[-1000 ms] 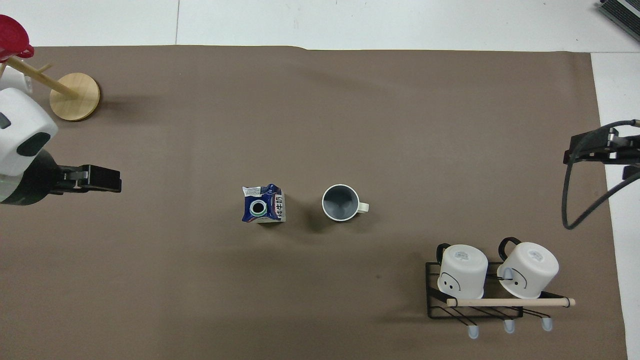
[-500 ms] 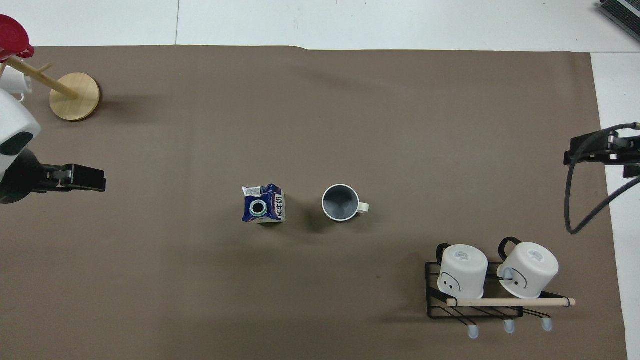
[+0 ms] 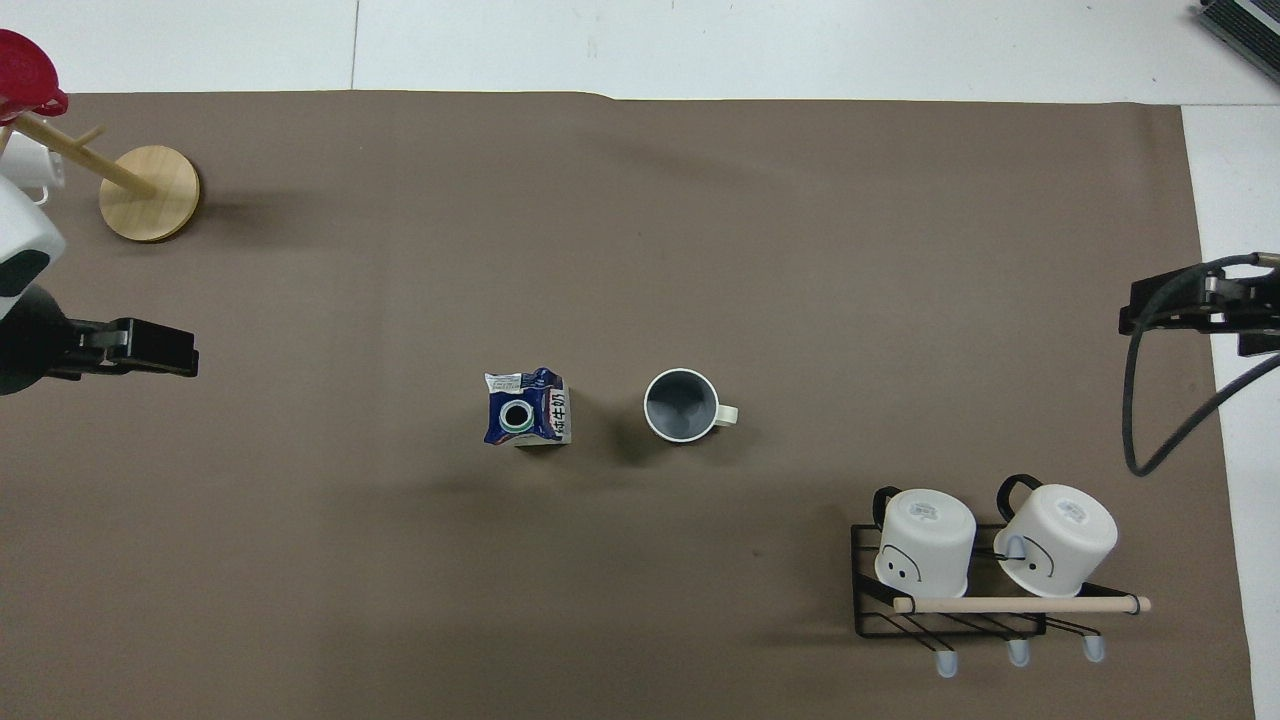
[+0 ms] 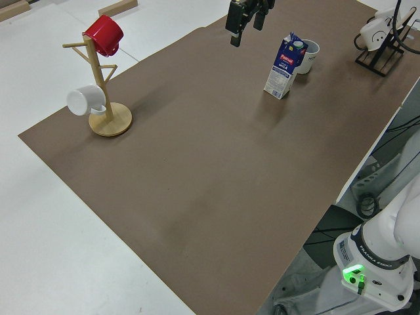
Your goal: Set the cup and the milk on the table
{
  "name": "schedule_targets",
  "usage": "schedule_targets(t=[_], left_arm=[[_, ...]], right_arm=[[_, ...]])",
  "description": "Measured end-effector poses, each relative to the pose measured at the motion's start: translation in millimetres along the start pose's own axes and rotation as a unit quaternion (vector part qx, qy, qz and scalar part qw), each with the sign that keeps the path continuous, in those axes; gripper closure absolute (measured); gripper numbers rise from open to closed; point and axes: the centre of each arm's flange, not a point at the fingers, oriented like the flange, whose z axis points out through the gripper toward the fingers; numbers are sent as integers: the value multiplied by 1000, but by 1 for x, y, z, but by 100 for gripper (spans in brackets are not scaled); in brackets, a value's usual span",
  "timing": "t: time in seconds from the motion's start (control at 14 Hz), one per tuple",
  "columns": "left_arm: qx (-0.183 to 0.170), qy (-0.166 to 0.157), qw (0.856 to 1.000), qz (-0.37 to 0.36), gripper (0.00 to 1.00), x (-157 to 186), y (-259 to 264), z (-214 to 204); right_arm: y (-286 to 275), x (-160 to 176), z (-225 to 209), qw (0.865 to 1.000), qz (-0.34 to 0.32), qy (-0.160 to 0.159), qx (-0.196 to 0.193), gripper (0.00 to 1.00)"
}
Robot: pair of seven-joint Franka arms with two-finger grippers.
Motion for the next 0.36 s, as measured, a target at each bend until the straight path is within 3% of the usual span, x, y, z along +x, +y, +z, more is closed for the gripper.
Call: schedule_targets(t=[0.36], left_arm=[[0, -2, 1000, -5, 0, 3, -7, 2]], right_arm=[[0, 0, 0, 1000, 0, 0, 0, 0]])
